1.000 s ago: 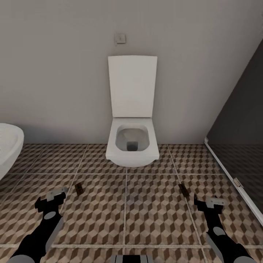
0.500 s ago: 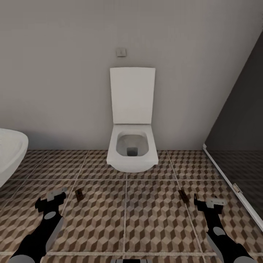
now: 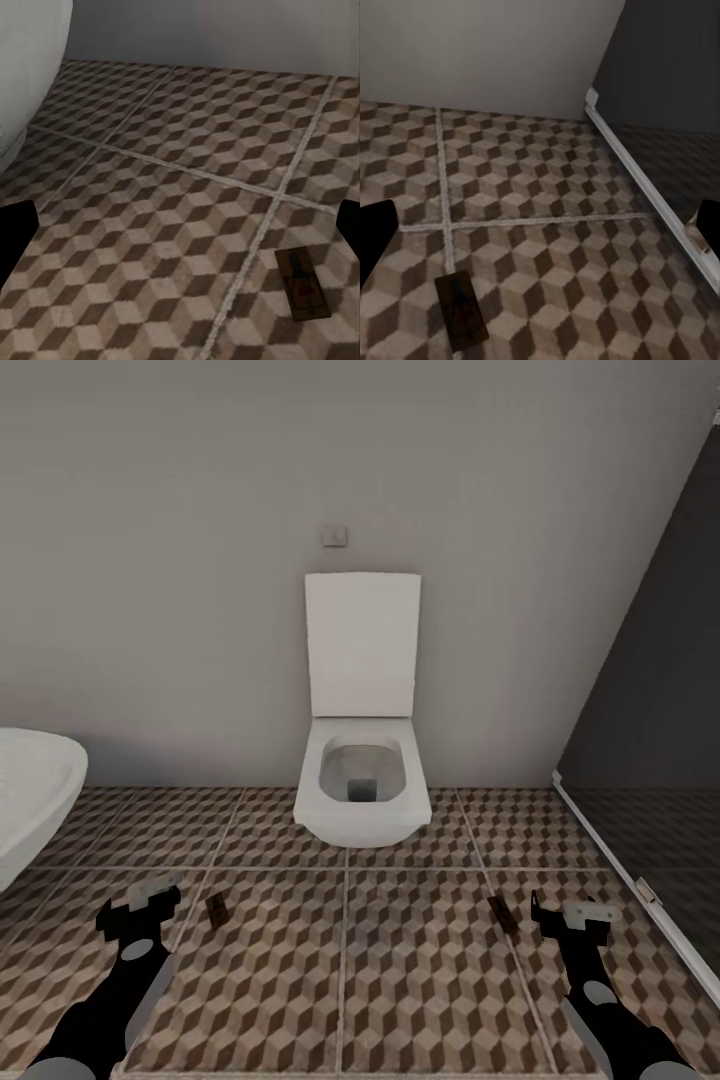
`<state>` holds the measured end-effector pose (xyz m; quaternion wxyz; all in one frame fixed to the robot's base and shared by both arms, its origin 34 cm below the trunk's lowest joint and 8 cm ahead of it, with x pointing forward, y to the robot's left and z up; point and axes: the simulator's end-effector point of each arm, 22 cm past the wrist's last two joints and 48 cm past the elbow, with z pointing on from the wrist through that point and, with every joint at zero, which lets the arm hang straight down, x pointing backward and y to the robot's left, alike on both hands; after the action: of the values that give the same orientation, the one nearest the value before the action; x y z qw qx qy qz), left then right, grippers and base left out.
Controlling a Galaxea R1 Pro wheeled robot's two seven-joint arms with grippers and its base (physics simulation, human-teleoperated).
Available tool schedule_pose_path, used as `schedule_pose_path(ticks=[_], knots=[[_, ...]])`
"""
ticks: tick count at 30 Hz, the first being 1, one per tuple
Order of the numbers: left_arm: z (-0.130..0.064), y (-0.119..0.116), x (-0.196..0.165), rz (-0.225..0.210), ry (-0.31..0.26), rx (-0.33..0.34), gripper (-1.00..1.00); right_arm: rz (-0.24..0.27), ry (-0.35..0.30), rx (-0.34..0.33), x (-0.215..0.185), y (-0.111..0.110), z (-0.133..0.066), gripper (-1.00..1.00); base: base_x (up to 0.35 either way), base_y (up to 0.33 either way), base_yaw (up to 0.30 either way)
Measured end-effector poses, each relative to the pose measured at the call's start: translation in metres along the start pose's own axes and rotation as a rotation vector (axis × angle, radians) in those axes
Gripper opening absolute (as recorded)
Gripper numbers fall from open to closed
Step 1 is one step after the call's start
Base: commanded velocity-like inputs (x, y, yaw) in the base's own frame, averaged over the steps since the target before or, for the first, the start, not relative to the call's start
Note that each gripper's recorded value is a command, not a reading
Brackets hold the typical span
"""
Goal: Take the four mousetraps from the cabinet in the bathroom and place them on the bathroom floor. Make sure all four end up on the same floor surface, and ensure that at least two of them are either under or directly next to the same bathroom sink.
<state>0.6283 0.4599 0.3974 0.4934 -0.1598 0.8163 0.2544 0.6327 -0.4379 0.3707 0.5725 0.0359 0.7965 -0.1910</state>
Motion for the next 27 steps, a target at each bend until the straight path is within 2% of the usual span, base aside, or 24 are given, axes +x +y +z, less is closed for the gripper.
schedule_pose_path(ticks=[27], knots=[[-0.018, 0.012, -0.060, -0.063, -0.090, 0.001, 1.00, 0.037, -0.102, 0.016, -0.063, -0.013, -0.007, 1.00, 0.000, 0.000, 0.000]])
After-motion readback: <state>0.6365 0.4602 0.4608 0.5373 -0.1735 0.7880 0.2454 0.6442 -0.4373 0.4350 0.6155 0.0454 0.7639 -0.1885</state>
